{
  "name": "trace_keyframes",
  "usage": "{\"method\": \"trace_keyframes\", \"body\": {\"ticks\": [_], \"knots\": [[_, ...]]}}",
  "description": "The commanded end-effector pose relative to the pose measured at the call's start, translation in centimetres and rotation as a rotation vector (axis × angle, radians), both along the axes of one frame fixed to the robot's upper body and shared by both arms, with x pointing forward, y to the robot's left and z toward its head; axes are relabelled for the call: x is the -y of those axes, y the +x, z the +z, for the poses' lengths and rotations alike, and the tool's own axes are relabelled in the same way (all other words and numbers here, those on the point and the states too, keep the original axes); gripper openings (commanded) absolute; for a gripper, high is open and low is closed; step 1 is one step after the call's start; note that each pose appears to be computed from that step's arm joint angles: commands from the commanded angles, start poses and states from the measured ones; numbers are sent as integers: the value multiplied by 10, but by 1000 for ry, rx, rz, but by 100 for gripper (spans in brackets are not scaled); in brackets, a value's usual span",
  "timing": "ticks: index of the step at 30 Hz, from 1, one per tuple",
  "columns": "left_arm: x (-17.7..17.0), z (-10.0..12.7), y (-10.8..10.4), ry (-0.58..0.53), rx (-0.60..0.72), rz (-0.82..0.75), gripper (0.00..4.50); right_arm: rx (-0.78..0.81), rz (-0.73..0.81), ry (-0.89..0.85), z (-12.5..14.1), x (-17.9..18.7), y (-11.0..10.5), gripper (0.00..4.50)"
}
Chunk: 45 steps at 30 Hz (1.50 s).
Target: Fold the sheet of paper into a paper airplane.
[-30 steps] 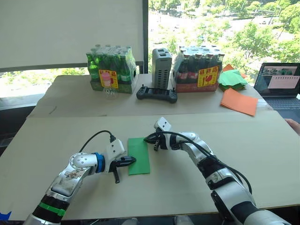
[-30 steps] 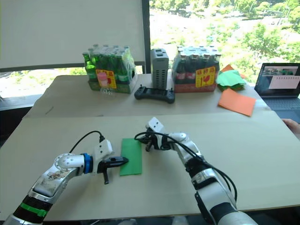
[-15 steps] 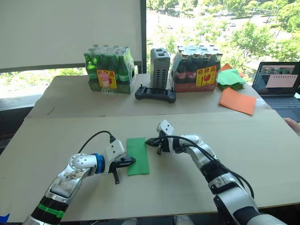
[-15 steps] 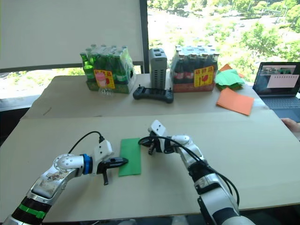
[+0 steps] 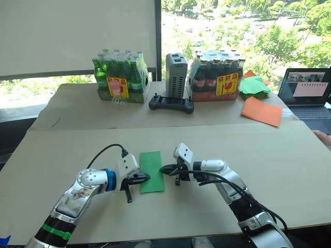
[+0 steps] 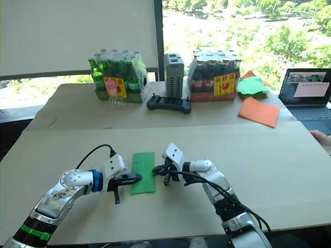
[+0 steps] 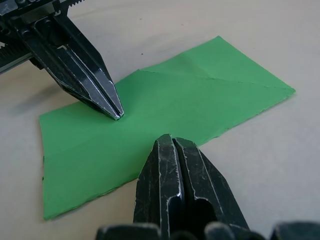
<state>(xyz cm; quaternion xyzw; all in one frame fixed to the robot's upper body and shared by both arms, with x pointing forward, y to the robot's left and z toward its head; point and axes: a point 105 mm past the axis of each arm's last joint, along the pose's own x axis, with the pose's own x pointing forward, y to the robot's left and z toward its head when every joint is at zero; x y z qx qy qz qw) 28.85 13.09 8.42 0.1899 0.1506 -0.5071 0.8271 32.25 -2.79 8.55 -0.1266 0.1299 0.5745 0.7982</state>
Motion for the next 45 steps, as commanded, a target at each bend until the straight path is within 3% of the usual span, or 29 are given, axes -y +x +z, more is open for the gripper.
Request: {"method": "trace_keyframes", "body": {"ticks": [1, 24, 29, 31, 34, 39, 41, 45], "knots": [[0, -3, 0, 12, -7, -8, 0, -42, 23, -18, -8, -1, -10, 5], [0, -3, 0, 18, -6, -14, 0, -172, 149, -69, -21, 5, -67, 5], [1, -4, 0, 19, -7, -18, 0, -162, 144, -67, -19, 4, -67, 5], [2, -3, -1, 18, 0, -24, 0, -120, 112, -51, -10, 4, -58, 5], [-1, 17, 2, -20, 44, -3, 0, -52, 82, 69, 30, 4, -47, 5], [-31, 51, 1, -94, 86, 104, 0, -1, 74, 265, 84, 12, -49, 5], [-39, 54, 0, -84, 88, 125, 0, 4, 61, 286, 89, 15, -50, 5], [-42, 39, -1, -39, 64, 132, 0, -4, 33, 254, 80, 19, -50, 5]]}}
